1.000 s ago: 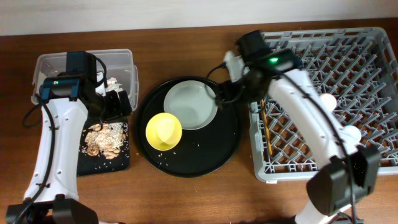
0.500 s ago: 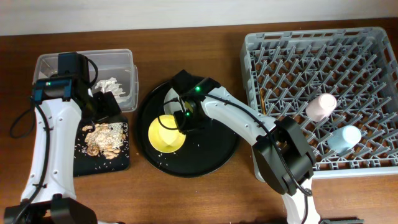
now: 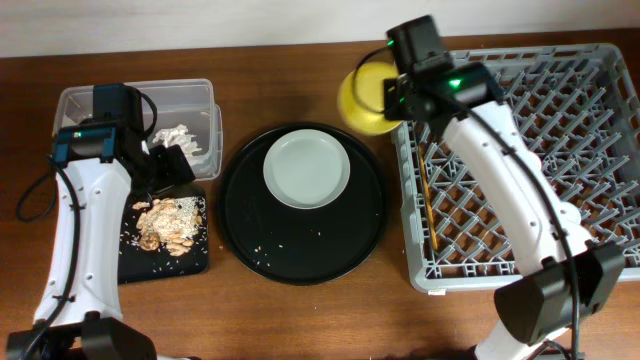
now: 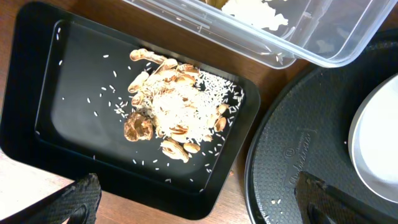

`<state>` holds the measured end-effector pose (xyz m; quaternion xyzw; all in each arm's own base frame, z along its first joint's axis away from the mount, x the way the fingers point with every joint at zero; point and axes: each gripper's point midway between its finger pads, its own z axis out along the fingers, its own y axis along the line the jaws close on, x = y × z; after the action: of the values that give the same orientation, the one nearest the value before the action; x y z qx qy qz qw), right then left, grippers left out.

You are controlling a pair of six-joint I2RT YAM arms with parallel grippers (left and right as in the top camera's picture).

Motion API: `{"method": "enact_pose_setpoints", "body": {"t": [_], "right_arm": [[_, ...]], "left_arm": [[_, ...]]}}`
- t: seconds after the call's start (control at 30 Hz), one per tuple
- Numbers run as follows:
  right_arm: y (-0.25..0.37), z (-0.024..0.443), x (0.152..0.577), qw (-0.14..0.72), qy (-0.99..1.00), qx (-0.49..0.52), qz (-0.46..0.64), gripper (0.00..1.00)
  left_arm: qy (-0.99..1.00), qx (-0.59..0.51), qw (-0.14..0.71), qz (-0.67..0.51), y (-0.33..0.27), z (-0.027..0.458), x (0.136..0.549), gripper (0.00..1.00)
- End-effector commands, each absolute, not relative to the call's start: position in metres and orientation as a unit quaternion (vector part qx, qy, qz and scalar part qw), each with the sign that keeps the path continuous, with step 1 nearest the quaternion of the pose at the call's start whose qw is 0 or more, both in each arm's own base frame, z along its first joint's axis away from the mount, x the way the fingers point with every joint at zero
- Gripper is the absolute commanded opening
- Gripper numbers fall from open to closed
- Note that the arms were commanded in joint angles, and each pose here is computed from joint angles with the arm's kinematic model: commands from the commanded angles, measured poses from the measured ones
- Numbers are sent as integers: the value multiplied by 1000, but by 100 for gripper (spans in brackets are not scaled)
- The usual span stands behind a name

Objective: Sort waste into correct bins and load items into the dishwasher rack
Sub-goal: 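Grasp the yellow bowl with the right gripper and place it in the rack, then grasp the grey plate edge with the right gripper and stand it in the rack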

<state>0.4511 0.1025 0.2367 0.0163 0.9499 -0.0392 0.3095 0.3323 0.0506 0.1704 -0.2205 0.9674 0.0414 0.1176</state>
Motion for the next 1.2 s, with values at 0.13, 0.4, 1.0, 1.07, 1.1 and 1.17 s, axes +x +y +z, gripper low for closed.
{"method": "enact_pose_setpoints", "body": {"t": [0.13, 0.4, 1.0, 1.07, 1.1, 1.17], "right_arm": [[-105, 281, 476, 375, 790, 240, -422, 4], [-95, 173, 502, 286, 841, 184, -420, 4], [-50, 137, 500, 252, 870, 126, -405, 4], [-24, 124, 492, 228, 899, 99, -362, 4], [-18, 128, 484, 230, 899, 120, -352, 4], [-1, 143, 466, 223, 920, 136, -292, 14]], "left_arm": [[963, -229, 134, 37, 52, 176, 336, 99], [963, -229, 135, 37, 52, 176, 336, 99], [963, -229, 135, 37, 52, 177, 337, 99], [963, -229, 135, 37, 52, 176, 336, 99], [963, -229, 135, 37, 52, 176, 336, 99], [963, -229, 135, 37, 52, 177, 337, 99]]}}
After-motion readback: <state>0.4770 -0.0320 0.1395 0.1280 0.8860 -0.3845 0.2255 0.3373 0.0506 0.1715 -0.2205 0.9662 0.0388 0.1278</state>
